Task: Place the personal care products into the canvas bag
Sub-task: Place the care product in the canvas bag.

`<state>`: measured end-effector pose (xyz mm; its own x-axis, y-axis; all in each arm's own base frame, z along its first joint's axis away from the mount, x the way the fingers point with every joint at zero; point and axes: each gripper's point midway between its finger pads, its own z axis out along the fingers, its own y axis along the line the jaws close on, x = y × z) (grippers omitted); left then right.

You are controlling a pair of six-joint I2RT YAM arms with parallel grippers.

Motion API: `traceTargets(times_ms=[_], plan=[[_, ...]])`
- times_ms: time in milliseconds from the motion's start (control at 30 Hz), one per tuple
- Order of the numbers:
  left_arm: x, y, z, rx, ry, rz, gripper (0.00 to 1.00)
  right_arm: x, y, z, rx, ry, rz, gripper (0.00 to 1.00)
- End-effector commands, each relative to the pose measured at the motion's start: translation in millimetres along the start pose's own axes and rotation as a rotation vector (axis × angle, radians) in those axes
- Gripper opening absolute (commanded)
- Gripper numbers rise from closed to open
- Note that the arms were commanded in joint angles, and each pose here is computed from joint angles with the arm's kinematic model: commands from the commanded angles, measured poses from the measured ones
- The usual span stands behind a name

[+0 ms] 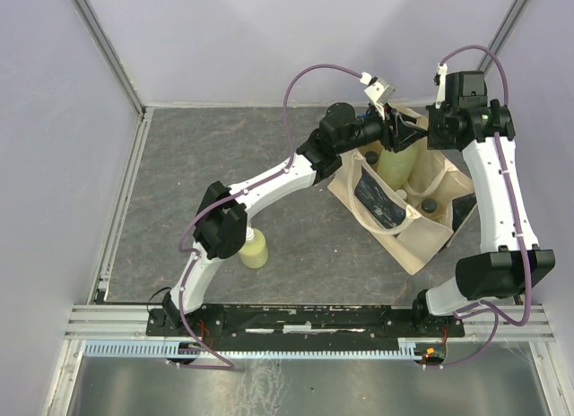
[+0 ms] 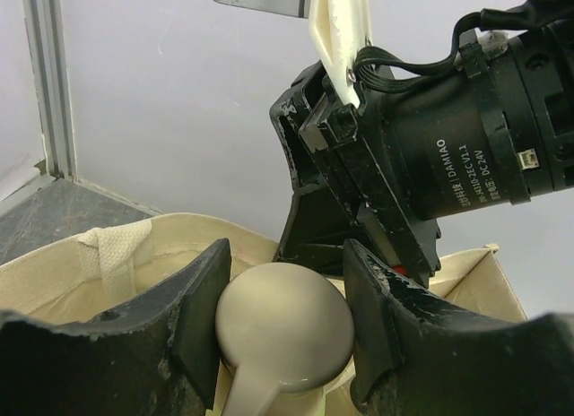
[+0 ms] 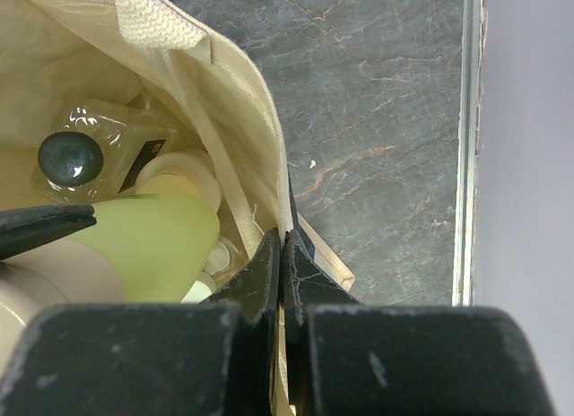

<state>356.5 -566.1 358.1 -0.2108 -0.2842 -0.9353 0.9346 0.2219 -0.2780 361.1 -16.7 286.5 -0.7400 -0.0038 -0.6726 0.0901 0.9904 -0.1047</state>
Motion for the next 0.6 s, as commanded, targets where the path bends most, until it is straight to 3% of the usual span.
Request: traceTargets(times_ms=[0, 567], plan=[[-125.6, -59.7, -20.0, 0.12, -0.247, 0.142, 0.03, -4.4, -3.2, -19.9, -0.006, -0.037, 0.015, 0.0], [-139.3, -64.3, -28.2, 0.125, -0.253, 0.159, 0.03, -2.2, -11.0, -24.7, -0.002, -0.039, 0.047, 0.0]])
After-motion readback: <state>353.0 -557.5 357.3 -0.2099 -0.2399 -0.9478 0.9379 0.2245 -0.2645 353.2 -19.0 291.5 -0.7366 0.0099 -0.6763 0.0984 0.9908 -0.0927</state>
